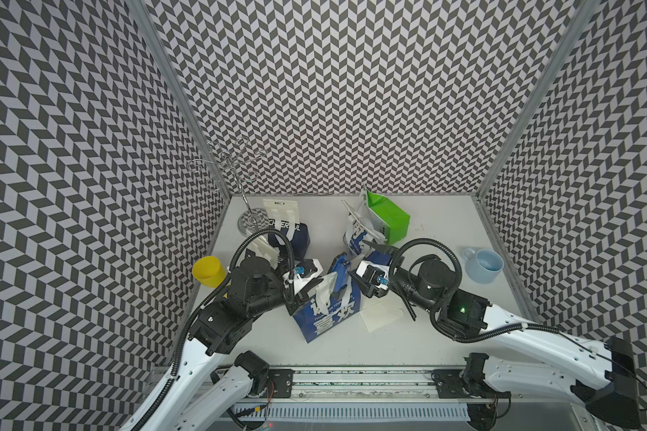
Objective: Staple the receipts to the bags
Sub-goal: Place the stapler in the takeout bag, then staple the receipt to the takeout bag.
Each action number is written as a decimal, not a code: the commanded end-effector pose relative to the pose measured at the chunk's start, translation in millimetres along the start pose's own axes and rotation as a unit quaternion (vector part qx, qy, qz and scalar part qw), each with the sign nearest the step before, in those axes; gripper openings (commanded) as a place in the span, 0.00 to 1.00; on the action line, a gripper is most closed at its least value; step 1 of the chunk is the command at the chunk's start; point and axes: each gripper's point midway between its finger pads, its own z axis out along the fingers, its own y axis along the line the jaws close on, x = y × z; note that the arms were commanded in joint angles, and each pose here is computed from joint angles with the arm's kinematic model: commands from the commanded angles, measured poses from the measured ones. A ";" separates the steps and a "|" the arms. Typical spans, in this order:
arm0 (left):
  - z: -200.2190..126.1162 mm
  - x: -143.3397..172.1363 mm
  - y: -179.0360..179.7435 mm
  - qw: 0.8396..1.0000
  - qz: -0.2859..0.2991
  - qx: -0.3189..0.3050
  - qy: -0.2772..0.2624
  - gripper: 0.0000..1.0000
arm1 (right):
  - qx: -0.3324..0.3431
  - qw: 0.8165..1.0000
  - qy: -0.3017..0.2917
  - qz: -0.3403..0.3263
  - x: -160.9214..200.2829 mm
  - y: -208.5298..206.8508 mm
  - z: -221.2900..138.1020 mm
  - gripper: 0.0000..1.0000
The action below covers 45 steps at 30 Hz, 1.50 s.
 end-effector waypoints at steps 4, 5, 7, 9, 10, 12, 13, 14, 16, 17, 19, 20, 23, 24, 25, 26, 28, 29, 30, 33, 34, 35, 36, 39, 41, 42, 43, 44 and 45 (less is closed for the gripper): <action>-28.0 -51.1 -13.7 0.991 0.102 0.014 -0.083 0.00 | -0.107 0.994 0.001 -0.036 4.5 40.3 10.2 0.84; -29.7 -52.1 -15.8 0.990 0.107 0.016 -0.087 0.00 | -0.122 0.992 -0.001 -0.035 3.9 45.1 11.1 0.83; -32.1 -54.2 -19.9 0.989 0.115 0.023 -0.093 0.00 | -0.149 0.988 -0.001 -0.031 4.4 55.2 12.7 0.82; -34.0 -56.2 -23.3 0.987 0.121 0.031 -0.099 0.00 | -0.168 0.985 0.000 -0.030 5.7 62.1 14.3 0.82; -33.7 -55.6 -24.3 0.987 0.123 0.033 -0.098 0.00 | -0.174 0.984 0.001 -0.029 6.0 64.3 14.9 0.82; -32.1 -52.7 -26.0 0.987 0.125 0.039 -0.093 0.00 | -0.183 0.983 0.002 -0.031 6.9 67.9 16.2 0.82; -30.7 -50.6 -26.1 0.987 0.126 0.041 -0.088 0.00 | -0.188 0.982 0.001 -0.032 6.6 69.5 16.6 0.82; -29.2 -48.6 -26.4 0.988 0.126 0.043 -0.084 0.00 | -0.194 0.980 0.000 -0.032 6.4 71.4 16.5 0.81; -27.4 -47.2 -26.6 0.988 0.126 0.046 -0.080 0.00 | -0.214 0.976 -0.006 -0.029 2.0 76.7 15.3 0.80; -26.3 -46.6 -26.5 0.988 0.127 0.047 -0.079 0.00 | -0.224 0.974 -0.010 -0.026 0.0 79.1 14.6 0.79; -26.2 -48.4 -26.9 0.987 0.132 0.047 -0.083 0.00 | -0.250 0.968 -0.020 -0.016 -5.8 86.8 12.3 0.76; -26.3 -49.5 -26.8 0.986 0.133 0.047 -0.085 0.00 | -0.260 0.965 -0.025 -0.011 -8.4 89.9 10.9 0.75; -26.2 -52.8 -26.5 0.985 0.141 0.047 -0.090 0.00 | -0.282 0.959 -0.043 0.004 -15.4 99.9 7.7 0.72; -25.9 -53.5 -26.1 0.985 0.142 0.047 -0.090 0.00 | -0.286 0.957 -0.046 0.010 -16.0 102.7 8.0 0.70; -25.6 -54.2 -26.2 0.984 0.143 0.047 -0.091 0.00 | -0.288 0.956 -0.046 0.016 -15.5 104.4 9.1 0.70; -25.5 -54.6 -26.0 0.984 0.144 0.048 -0.091 0.00 | -0.290 0.956 -0.046 0.019 -15.7 106.1 9.9 0.68; -24.3 -54.8 -26.6 0.984 0.143 0.050 -0.091 0.00 | -0.294 0.954 -0.044 0.027 -15.7 107.4 12.0 0.66; -24.0 -55.1 -26.6 0.984 0.143 0.051 -0.091 0.00 | -0.296 0.954 -0.044 0.029 -16.4 108.0 12.4 0.66; -23.5 -55.1 -26.8 0.984 0.142 0.052 -0.091 0.00 | -0.296 0.953 -0.046 0.031 -17.7 107.5 12.7 0.65; -22.9 -55.4 -27.3 0.984 0.141 0.053 -0.092 0.00 | -0.302 0.951 -0.054 0.036 -22.9 106.8 9.2 0.65; -22.8 -55.2 -27.6 0.984 0.141 0.053 -0.093 0.00 | -0.304 0.950 -0.056 0.041 -25.1 105.7 8.1 0.65; -23.0 -55.6 -27.5 0.984 0.141 0.052 -0.095 0.00 | -0.305 0.950 -0.059 0.042 -27.6 104.7 6.6 0.65; -24.1 -57.4 -27.4 0.983 0.142 0.049 -0.102 0.00 | -0.307 0.949 -0.062 0.045 -29.8 104.1 4.8 0.65; -30.3 -64.5 -29.8 0.979 0.149 0.041 -0.135 0.00 | -0.307 0.948 -0.066 0.052 -32.9 101.6 0.9 0.67; -34.9 -68.9 -30.0 0.976 0.148 0.031 -0.157 0.00 | -0.305 0.949 -0.062 0.057 -33.6 98.0 -2.1 0.70; -37.2 -70.9 -30.8 0.974 0.148 0.028 -0.168 0.00 | -0.303 0.949 -0.060 0.061 -33.2 95.3 -3.3 0.71; -37.9 -71.7 -31.8 0.973 0.146 0.030 -0.174 0.00 | -0.299 0.950 -0.057 0.067 -33.2 91.5 -4.3 0.73; -38.4 -72.5 -33.2 0.973 0.145 0.033 -0.178 0.00 | -0.296 0.951 -0.054 0.074 -33.4 88.0 -5.5 0.74; -38.0 -72.8 -34.2 0.973 0.143 0.037 -0.179 0.00 | -0.287 0.953 -0.057 0.081 -35.0 81.9 -7.5 0.75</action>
